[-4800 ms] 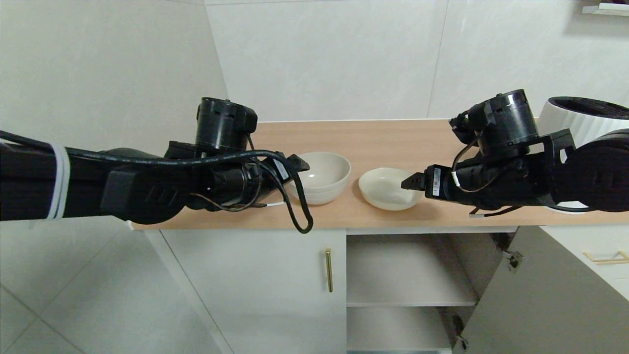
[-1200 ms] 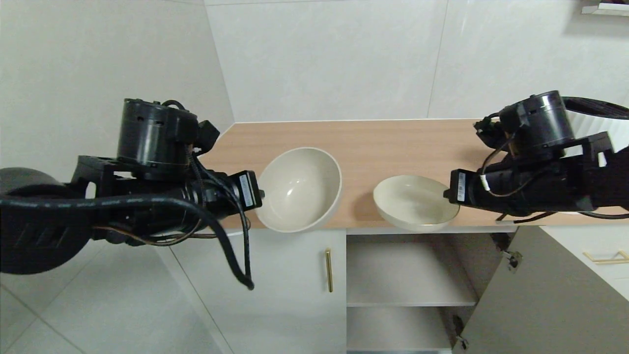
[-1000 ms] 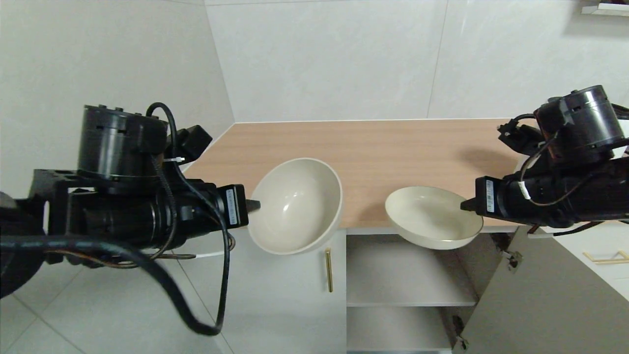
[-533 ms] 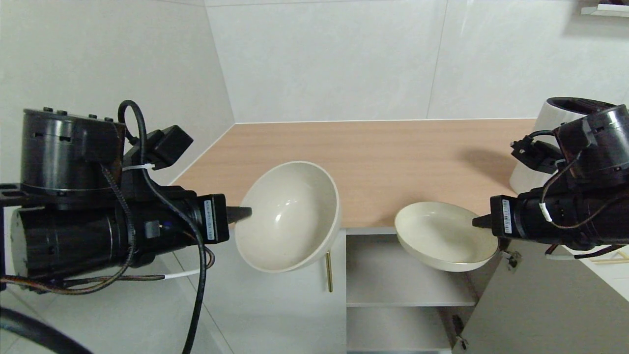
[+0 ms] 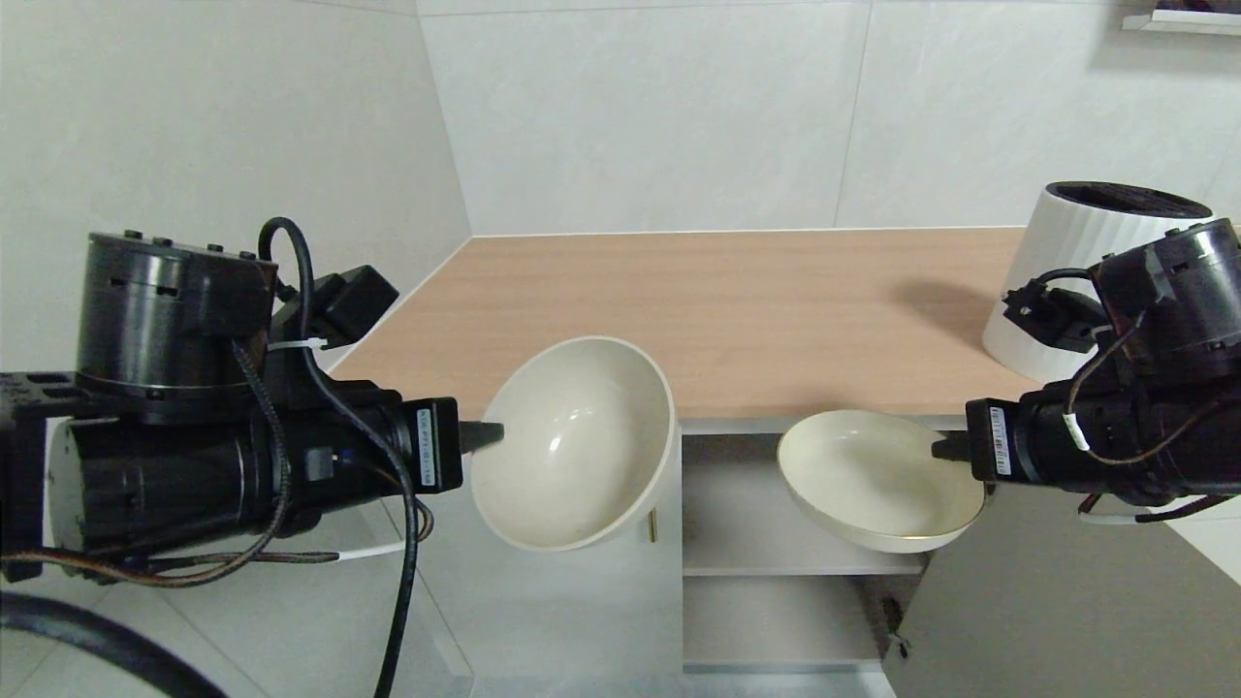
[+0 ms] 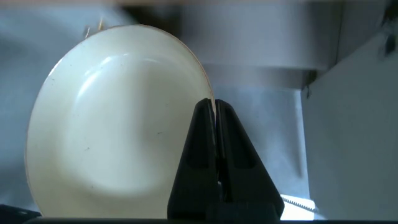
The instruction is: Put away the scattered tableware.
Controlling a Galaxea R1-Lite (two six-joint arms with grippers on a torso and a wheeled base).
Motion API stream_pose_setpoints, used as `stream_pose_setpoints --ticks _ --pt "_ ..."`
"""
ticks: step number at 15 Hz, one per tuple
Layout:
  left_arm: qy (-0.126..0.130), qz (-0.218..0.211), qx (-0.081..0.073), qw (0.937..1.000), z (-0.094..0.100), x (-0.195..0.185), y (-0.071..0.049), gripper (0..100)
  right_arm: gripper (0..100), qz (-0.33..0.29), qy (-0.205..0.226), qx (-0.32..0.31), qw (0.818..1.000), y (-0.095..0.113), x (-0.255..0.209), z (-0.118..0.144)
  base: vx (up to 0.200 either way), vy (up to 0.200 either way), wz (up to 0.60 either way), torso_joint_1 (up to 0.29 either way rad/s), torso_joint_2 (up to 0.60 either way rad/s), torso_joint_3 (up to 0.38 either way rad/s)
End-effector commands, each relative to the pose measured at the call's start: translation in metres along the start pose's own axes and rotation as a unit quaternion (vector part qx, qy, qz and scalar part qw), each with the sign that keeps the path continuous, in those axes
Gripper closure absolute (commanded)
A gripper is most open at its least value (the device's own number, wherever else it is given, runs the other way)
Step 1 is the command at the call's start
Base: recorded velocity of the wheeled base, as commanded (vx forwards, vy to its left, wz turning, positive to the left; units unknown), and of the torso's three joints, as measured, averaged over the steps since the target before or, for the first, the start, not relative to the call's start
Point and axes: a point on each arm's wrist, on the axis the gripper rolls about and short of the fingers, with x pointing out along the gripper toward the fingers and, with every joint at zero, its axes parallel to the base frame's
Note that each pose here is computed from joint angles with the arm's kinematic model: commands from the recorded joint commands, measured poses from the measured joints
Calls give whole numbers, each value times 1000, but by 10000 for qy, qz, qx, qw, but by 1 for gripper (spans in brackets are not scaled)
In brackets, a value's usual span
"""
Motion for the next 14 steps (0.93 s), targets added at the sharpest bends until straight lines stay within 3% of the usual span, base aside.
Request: stream_pose_setpoints --ticks 1,10,14 --pt "57 23 -4 10000 -2 4 1 100 100 -11 22 0 10000 0 2 0 0 0 0 0 0 0" --pt "330 145 -21 9993 -7 22 4 100 100 -72 154 -18 9999 0 12 -2 0 0 0 0 0 0" --pt "432 180 -15 9989 -10 30 5 100 100 -81 176 -19 9998 0 14 -2 0 0 0 -120 319 184"
